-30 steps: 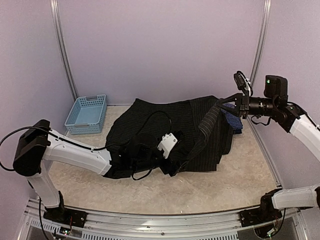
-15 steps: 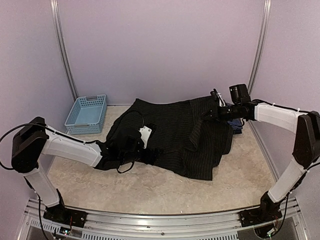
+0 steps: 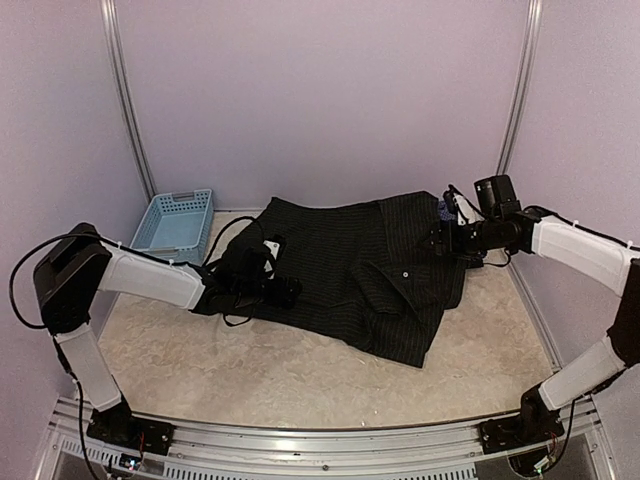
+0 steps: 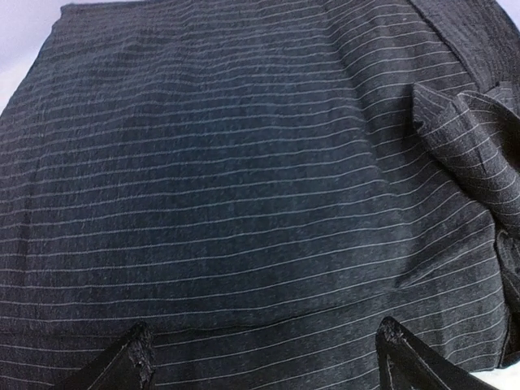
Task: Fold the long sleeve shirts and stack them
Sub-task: Flatten out the crumpled shirt at the center of the board.
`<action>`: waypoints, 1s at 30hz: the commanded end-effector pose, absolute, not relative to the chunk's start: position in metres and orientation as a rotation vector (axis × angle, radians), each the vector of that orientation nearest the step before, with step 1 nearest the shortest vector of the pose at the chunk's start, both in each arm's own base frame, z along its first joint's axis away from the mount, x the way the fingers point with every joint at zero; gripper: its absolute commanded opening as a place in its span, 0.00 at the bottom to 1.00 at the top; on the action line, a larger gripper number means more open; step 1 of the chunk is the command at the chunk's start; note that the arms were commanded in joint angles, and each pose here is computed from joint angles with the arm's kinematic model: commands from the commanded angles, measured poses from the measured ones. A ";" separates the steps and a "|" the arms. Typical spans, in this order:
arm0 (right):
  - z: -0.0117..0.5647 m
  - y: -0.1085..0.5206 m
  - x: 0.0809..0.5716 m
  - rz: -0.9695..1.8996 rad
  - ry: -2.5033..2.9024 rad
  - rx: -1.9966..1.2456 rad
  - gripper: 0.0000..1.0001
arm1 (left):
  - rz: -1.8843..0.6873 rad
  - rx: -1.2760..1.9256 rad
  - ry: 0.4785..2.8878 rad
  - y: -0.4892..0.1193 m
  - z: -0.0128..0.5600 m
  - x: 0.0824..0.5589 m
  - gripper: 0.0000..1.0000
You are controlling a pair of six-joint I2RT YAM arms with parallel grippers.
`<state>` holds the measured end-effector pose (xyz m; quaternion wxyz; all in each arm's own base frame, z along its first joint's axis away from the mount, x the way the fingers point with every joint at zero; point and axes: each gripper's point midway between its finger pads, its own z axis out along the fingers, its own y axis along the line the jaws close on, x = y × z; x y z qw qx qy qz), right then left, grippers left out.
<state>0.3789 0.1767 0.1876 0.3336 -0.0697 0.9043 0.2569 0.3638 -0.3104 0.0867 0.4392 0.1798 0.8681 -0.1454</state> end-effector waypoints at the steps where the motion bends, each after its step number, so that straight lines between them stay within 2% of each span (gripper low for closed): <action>1: 0.168 0.163 0.335 0.572 2.430 -0.156 0.81 | -0.399 0.370 2.268 -0.294 0.067 0.364 0.88; 7: 0.113 0.176 0.281 0.623 2.538 -0.104 0.75 | -0.420 0.298 2.332 -0.275 0.051 0.368 0.81; 15: 0.081 0.174 0.268 0.666 2.555 -0.014 0.61 | -0.485 0.296 2.398 -0.272 0.027 0.367 0.71; 25: 0.069 0.178 0.283 0.625 2.566 -0.037 0.63 | -0.577 0.276 2.481 -0.270 0.001 0.353 0.64; 30: 0.070 0.189 0.287 0.678 2.564 -0.081 0.70 | -0.563 0.258 2.548 -0.259 -0.010 0.336 0.62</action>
